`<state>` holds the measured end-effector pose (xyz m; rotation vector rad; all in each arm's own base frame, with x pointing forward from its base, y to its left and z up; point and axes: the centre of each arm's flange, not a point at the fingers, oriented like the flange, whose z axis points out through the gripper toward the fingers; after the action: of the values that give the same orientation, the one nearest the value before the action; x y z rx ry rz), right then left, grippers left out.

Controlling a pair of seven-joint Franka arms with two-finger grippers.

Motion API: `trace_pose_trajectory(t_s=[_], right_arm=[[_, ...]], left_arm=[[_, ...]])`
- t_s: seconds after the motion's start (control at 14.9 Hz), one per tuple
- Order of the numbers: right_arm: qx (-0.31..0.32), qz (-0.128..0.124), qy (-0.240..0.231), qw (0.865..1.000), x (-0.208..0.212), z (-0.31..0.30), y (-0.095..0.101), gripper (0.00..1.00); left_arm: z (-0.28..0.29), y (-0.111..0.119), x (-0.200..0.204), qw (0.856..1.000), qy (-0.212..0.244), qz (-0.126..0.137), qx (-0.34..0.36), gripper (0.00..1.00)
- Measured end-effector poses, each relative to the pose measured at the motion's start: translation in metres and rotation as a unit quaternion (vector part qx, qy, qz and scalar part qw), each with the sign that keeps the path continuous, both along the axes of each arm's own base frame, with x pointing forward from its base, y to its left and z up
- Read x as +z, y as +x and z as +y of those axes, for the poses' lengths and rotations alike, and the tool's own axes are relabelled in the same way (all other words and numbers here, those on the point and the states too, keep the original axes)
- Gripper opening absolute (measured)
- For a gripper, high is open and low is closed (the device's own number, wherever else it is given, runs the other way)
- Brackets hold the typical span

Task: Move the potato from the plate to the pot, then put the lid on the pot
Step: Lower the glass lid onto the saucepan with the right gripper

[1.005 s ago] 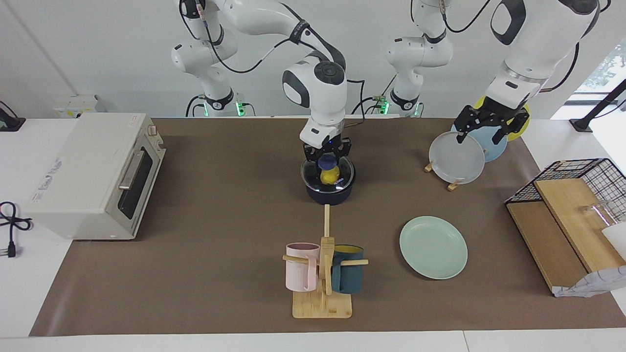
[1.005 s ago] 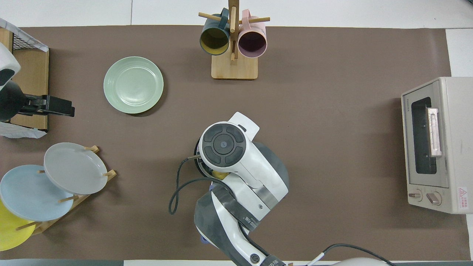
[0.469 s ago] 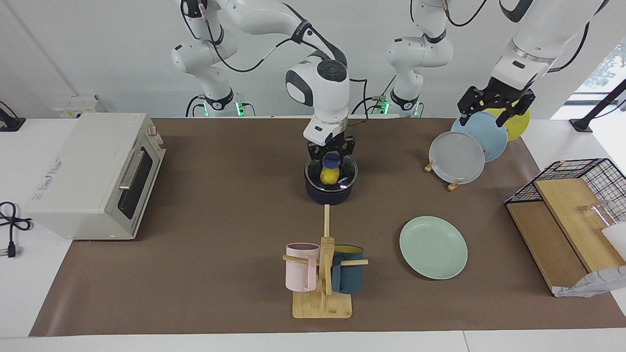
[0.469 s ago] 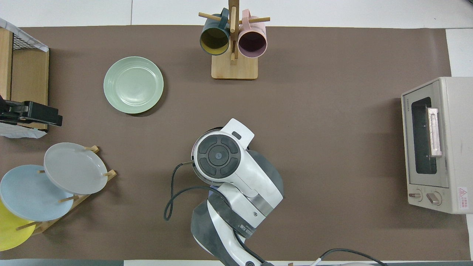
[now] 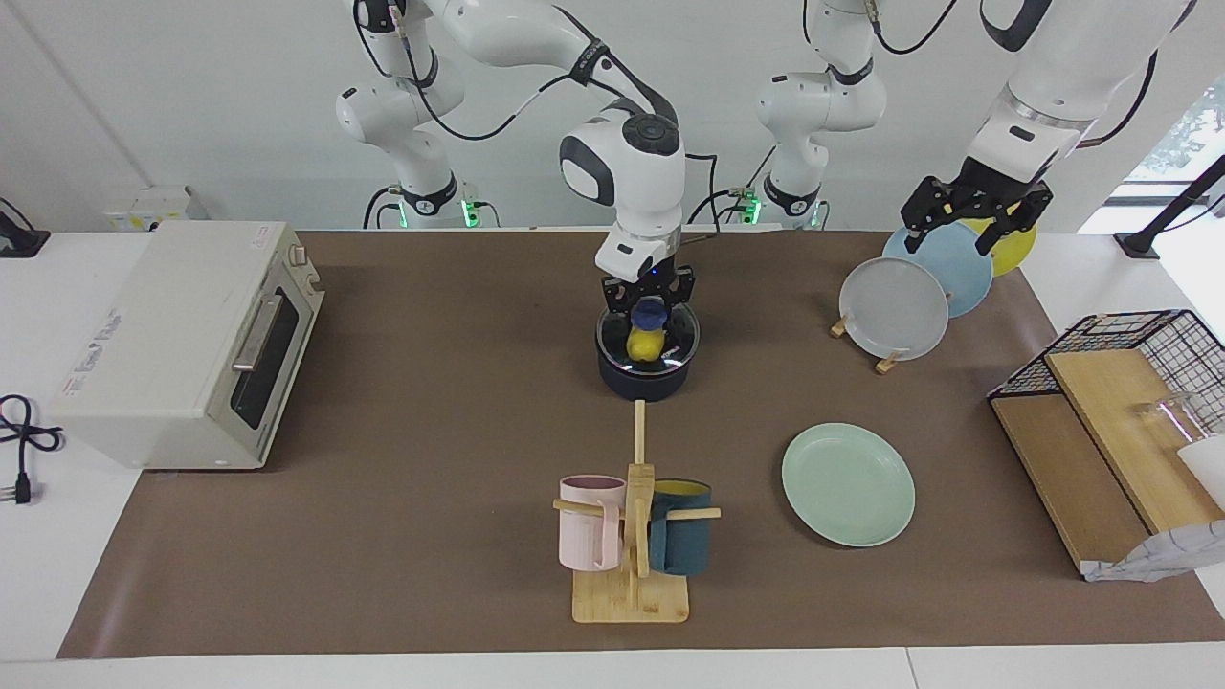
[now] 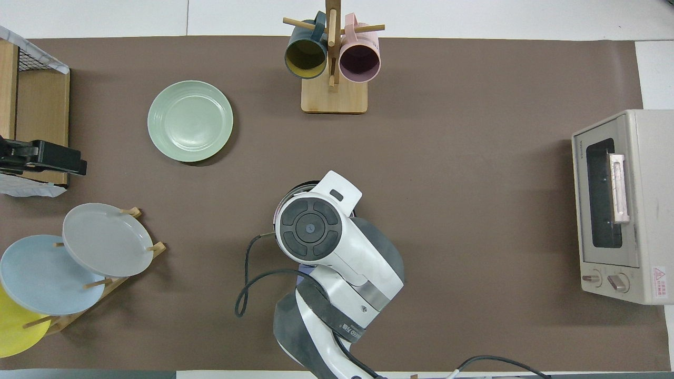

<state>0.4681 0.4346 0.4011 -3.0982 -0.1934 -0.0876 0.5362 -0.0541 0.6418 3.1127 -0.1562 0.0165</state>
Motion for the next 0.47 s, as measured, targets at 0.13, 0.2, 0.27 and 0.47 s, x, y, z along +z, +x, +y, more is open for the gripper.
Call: trace_pose_trajectory(t_s=[0.13, 0.2, 0.27, 0.47], right_arm=[[0.002, -0.005, 0.0, 1.0, -0.001, 0.0, 0.0, 0.65], [0.003, -0.007, 0.0, 1.0, -0.001, 0.0, 0.001, 0.65], [0.003, -0.01, 0.002, 1.0, -0.002, 0.0, 0.001, 0.65], [0.005, -0.017, 0.006, 1.0, -0.002, -0.001, -0.001, 0.65]], left_arm=[[0.003, 0.001, -0.001, 1.0, 0.0, 0.0, 0.003, 1.0], [0.004, 0.001, -0.003, 1.0, 0.0, 0.003, 0.004, 1.0], [0.004, 0.001, -0.007, 1.0, 0.0, 0.005, 0.004, 1.0], [0.004, 0.002, -0.012, 1.0, 0.0, 0.005, 0.004, 1.0]])
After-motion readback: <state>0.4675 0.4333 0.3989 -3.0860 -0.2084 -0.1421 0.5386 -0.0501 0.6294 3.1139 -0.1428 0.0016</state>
